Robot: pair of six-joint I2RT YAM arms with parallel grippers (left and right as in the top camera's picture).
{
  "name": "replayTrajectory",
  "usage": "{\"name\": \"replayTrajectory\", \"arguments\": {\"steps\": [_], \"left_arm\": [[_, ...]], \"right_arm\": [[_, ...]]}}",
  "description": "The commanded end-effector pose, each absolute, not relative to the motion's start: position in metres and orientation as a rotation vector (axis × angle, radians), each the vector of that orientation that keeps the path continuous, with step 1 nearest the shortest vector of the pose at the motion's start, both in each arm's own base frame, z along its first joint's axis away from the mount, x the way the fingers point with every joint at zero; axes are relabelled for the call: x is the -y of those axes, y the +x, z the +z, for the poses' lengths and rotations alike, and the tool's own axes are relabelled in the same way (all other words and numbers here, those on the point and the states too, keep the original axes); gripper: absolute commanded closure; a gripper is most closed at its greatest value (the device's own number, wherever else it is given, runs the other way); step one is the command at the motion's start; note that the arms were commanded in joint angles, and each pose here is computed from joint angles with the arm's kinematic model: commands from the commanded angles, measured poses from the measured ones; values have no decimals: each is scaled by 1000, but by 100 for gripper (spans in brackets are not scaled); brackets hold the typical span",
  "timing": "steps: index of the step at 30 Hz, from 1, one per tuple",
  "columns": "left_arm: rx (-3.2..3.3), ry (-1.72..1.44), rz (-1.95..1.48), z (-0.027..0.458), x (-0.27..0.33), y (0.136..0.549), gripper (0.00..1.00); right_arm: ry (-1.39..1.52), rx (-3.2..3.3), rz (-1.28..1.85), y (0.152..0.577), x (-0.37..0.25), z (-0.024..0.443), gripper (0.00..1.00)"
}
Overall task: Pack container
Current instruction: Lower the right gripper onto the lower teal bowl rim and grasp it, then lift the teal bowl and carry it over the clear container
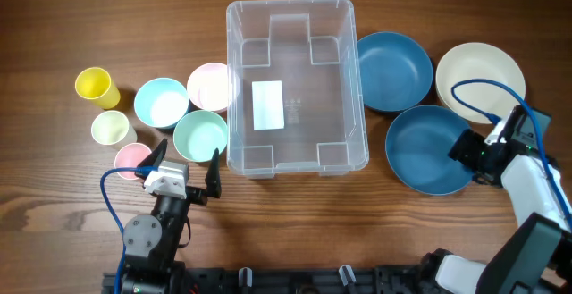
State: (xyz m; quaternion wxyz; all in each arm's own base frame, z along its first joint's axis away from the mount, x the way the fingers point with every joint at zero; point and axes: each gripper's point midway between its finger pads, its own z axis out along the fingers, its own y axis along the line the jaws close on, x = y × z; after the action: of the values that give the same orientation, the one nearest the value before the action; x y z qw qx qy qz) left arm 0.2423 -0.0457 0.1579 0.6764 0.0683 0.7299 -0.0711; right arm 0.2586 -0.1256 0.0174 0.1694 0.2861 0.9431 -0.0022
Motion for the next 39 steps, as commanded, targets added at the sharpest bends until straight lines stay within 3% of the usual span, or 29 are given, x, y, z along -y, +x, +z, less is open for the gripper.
{"name": "replayTrajectory", "arguments": {"steps": [1,7,10,15,23,32,39], "left_arm": [[-1653,153,-146,154,44,243,0],[-1654,154,-146,154,44,243,0],[-1653,153,-146,154,44,243,0],[-1653,153,-146,154,44,243,0],[-1653,153,-146,154,44,243,0],[-1654,153,-146,154,44,243,0],[-1653,153,-146,154,44,243,0]], "right_arm": [[780,-2675,81,267,118,19,30],[788,-2677,80,266,118,18,41],[802,-2687,79,263,118,17,54],[809,-2697,61,260,119,16,64],[825,-2706,68,257,117,16,96],[830,-2644,106,260,112,36,96],[751,-2502,137,266,104,84,96]]}}
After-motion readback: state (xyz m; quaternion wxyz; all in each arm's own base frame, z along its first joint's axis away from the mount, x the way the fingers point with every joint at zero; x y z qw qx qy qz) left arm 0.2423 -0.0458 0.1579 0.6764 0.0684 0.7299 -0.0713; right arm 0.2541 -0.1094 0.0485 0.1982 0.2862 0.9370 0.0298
